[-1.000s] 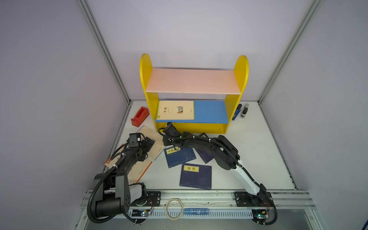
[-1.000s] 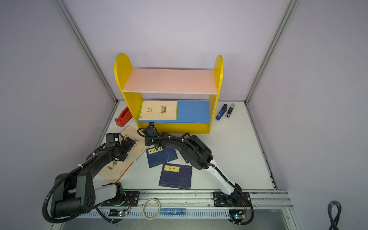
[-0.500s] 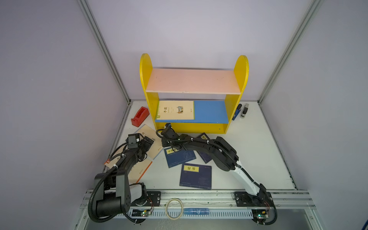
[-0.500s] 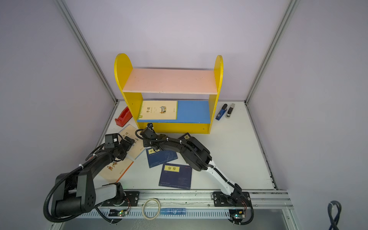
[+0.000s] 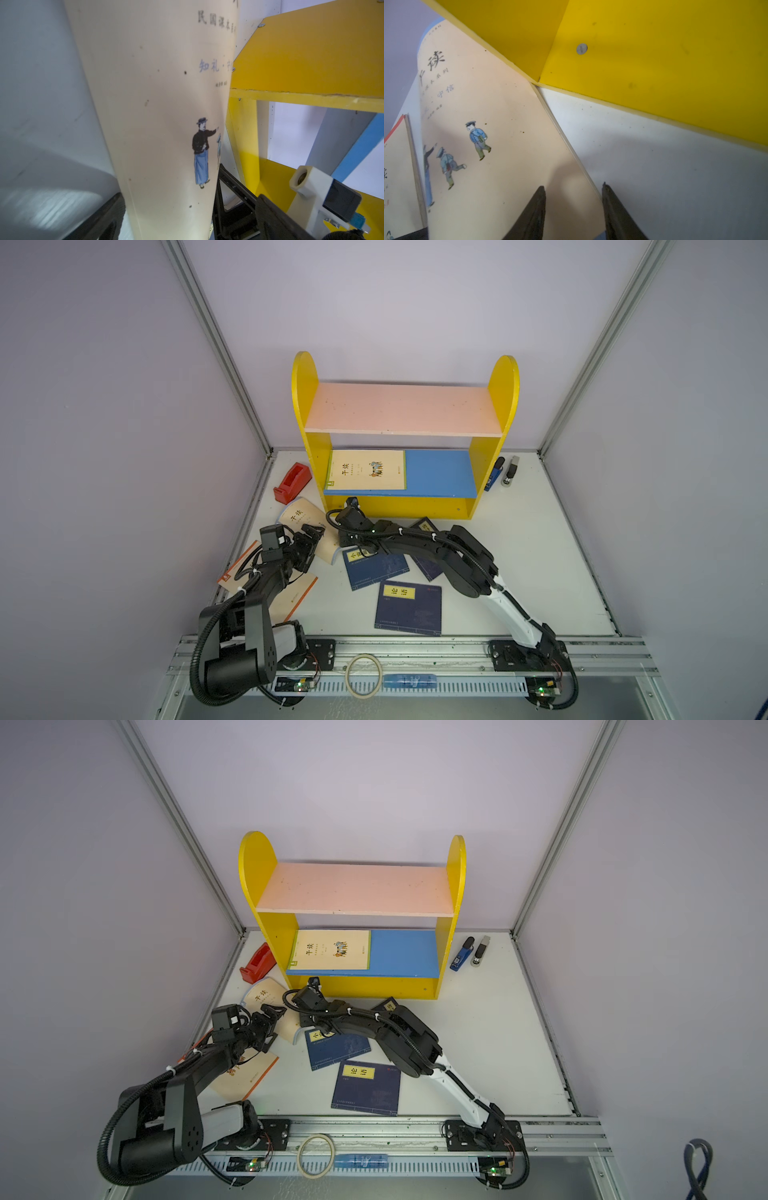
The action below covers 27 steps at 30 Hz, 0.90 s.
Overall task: Stacking books/files
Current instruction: Pick up the book from the middle-left of the table.
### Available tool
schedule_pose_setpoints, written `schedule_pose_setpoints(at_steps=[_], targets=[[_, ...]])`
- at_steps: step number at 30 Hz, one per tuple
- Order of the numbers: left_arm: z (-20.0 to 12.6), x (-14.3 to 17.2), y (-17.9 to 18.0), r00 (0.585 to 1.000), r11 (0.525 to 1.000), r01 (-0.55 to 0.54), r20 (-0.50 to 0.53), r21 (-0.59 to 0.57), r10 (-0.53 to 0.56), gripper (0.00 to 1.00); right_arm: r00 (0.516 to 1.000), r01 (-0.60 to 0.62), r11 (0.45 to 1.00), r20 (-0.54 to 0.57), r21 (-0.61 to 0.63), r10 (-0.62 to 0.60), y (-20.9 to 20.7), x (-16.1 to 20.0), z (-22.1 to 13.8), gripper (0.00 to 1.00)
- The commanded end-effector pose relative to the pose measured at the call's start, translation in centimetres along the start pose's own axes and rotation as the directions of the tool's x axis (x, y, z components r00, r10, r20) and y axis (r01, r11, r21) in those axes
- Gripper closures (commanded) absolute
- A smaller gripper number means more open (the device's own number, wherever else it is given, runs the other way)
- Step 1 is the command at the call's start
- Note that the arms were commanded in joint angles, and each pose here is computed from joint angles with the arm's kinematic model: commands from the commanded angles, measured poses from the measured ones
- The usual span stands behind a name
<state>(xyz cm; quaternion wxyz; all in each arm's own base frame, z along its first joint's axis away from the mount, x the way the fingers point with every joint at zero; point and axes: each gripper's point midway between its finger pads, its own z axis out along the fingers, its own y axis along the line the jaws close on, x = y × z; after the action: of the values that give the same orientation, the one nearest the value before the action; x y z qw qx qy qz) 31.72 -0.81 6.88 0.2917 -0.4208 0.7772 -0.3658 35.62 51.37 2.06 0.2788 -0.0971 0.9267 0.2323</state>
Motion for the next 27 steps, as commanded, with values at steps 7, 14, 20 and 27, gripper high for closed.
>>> schedule_pose_setpoints(at_steps=[7, 14, 20, 27], targets=[[-1.5, -0.3, -4.4, 0.999, 0.971, -0.052, 0.002, 0.235, 0.054, 0.0, 0.992, 0.013, 0.999, -0.128, 0.029, -0.009, -0.9, 3.4, 0.1, 0.54], [-3.0, -0.3, -6.1, 0.996, 0.951, -0.086, 0.035, 0.296, 0.079, 0.0, 0.992, 0.012, 0.999, -0.127, 0.031, -0.008, -1.0, 3.4, 0.1, 0.54], [-3.7, -0.2, -6.2, 0.996, 0.952, -0.083, 0.048, 0.295, 0.071, 0.0, 0.992, 0.012, 0.999, -0.128, 0.03, -0.008, -0.9, 3.4, 0.1, 0.54], [-3.7, -0.2, -5.7, 0.997, 0.958, -0.076, 0.052, 0.276, 0.064, 0.0, 0.992, 0.013, 0.999, -0.128, 0.03, -0.009, -0.9, 3.4, 0.1, 0.54]])
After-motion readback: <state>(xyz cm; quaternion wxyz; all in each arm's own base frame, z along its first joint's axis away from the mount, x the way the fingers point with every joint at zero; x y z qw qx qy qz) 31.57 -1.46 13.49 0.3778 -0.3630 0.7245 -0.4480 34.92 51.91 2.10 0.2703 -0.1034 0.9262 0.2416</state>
